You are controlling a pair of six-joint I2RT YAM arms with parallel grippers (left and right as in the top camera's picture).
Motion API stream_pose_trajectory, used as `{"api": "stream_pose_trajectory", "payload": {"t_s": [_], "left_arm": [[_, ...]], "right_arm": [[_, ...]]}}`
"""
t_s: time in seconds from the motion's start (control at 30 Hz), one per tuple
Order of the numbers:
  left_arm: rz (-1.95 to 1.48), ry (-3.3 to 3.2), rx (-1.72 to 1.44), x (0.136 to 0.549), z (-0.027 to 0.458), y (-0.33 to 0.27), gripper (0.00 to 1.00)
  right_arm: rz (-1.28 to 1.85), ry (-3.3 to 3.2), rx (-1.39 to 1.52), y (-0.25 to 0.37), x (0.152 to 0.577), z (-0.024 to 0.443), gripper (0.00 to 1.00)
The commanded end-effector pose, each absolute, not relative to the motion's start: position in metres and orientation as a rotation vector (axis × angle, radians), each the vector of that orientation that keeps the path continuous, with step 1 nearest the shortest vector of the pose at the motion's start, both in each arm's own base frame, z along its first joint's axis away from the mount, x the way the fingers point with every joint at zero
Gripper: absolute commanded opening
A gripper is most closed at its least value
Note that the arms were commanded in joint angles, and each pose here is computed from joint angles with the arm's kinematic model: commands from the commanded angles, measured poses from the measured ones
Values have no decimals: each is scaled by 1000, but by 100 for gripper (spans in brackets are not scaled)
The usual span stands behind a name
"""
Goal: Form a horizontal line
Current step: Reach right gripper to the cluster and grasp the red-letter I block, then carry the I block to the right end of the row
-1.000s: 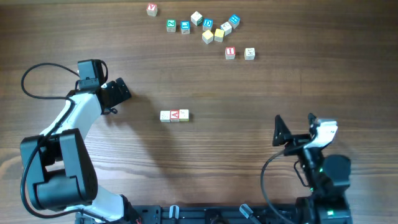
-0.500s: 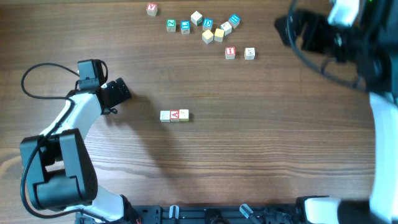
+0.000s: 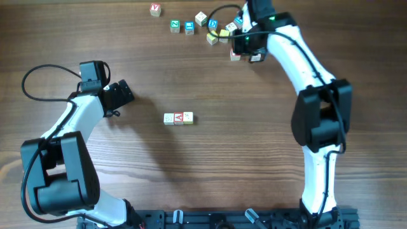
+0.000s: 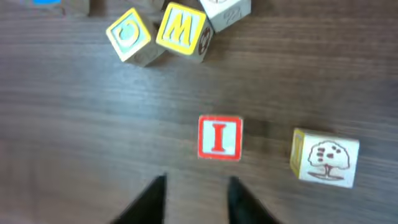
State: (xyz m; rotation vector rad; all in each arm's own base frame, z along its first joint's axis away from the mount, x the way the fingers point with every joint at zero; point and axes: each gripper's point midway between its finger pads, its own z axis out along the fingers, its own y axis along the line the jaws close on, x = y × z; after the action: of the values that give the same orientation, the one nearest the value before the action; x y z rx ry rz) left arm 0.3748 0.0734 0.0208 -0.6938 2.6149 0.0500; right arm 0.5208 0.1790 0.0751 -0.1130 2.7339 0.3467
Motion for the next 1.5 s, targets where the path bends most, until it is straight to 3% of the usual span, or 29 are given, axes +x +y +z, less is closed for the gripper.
{"api": "stream_pose_trajectory", "payload": {"t_s": [0.0,0.07,0.23,0.5,0.93,1.0,1.07,1.2,1.37,1.47], "left_arm": [[43,2609,-698,376,22,74,100],[43,2609,-698,376,22,74,100],[43,2609,-698,376,22,74,100],[43,2609,-698,376,22,74,100],[43,2609,-698,376,22,74,100],[43,2609,-698,376,22,74,100],[43,2609,-698,376,22,74,100],[43,2609,-698,376,22,74,100],[43,2609,-698,376,22,74,100],[43,2609,-698,376,22,74,100]], "right_arm": [[162,2717,-136,171,530,56,56],[149,2723,-146,174,531,40,60],[139,2742,-161,176,536,8,58],[120,2734,-152,174,539,7,38],[120,2690,-147,173,543,29,41],[121,2688,-146,174,544,30,26],[123,2682,-145,174,545,33,25],[149,2648,-134,174,540,72,24],[275,2722,-125,175,480,150,23],[295,2830,-72,169,443,161,23]]}}
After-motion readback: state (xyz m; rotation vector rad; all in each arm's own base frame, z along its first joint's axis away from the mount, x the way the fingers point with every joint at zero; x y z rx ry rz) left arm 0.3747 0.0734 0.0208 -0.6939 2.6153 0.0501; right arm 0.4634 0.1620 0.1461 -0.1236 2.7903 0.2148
